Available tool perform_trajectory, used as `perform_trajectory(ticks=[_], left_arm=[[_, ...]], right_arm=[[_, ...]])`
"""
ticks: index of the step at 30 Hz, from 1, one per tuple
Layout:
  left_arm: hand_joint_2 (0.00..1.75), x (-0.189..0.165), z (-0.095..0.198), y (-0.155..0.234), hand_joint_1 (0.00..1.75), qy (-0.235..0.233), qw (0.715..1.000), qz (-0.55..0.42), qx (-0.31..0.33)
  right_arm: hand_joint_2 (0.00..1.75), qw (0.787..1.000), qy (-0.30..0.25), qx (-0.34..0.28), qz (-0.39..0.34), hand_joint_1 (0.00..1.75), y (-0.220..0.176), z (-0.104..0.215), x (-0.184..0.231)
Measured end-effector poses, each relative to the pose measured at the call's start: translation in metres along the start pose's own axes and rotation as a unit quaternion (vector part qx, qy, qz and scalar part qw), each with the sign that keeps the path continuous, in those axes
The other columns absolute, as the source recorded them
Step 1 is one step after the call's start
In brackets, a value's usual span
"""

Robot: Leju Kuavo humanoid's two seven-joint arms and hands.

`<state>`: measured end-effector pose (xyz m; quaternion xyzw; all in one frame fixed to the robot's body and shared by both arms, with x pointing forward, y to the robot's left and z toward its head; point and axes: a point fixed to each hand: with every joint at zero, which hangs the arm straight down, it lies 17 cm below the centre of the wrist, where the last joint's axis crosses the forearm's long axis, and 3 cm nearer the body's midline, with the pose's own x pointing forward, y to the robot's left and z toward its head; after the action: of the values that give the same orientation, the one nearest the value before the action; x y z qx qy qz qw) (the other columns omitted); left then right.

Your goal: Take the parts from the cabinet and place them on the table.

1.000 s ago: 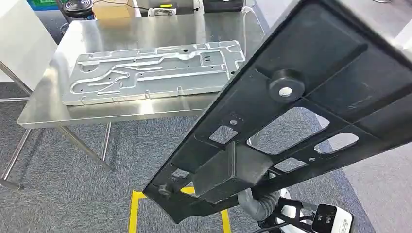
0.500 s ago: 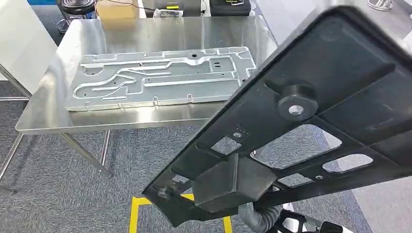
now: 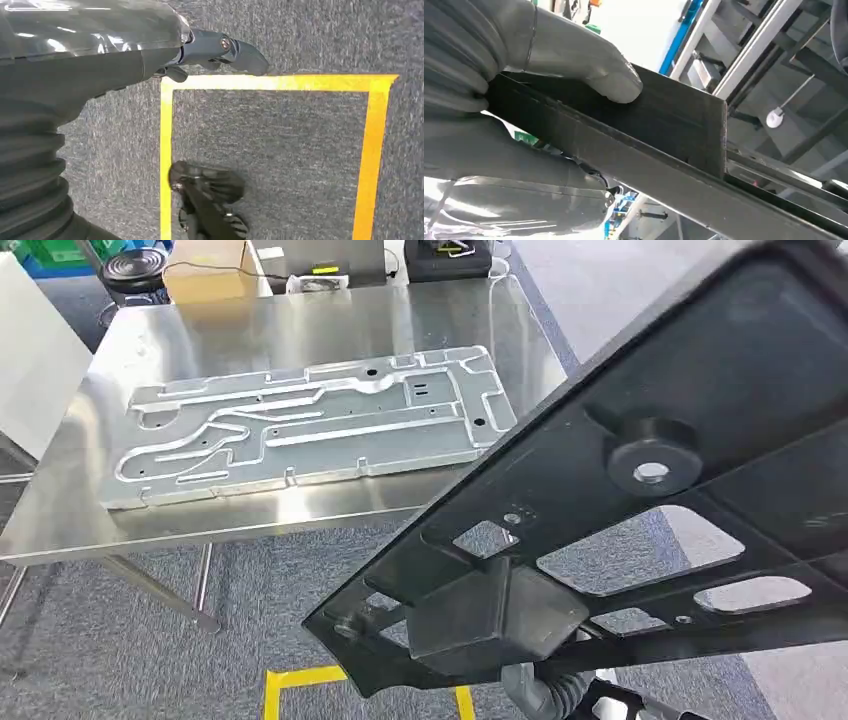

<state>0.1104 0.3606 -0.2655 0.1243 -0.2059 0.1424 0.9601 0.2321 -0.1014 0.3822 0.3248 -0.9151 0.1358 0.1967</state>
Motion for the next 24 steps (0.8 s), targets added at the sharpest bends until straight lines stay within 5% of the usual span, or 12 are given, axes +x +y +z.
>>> perform_trajectory(ticks=[24], left_arm=[[1.75, 0.0085, -0.0022, -0.0013, 0.00, -0.003, 1.000, 0.007, 0.001]], right_arm=[[1.75, 1.000, -0.012, -0.004, 0.004, 1.75, -0.0060, -0.0070, 0.0028]])
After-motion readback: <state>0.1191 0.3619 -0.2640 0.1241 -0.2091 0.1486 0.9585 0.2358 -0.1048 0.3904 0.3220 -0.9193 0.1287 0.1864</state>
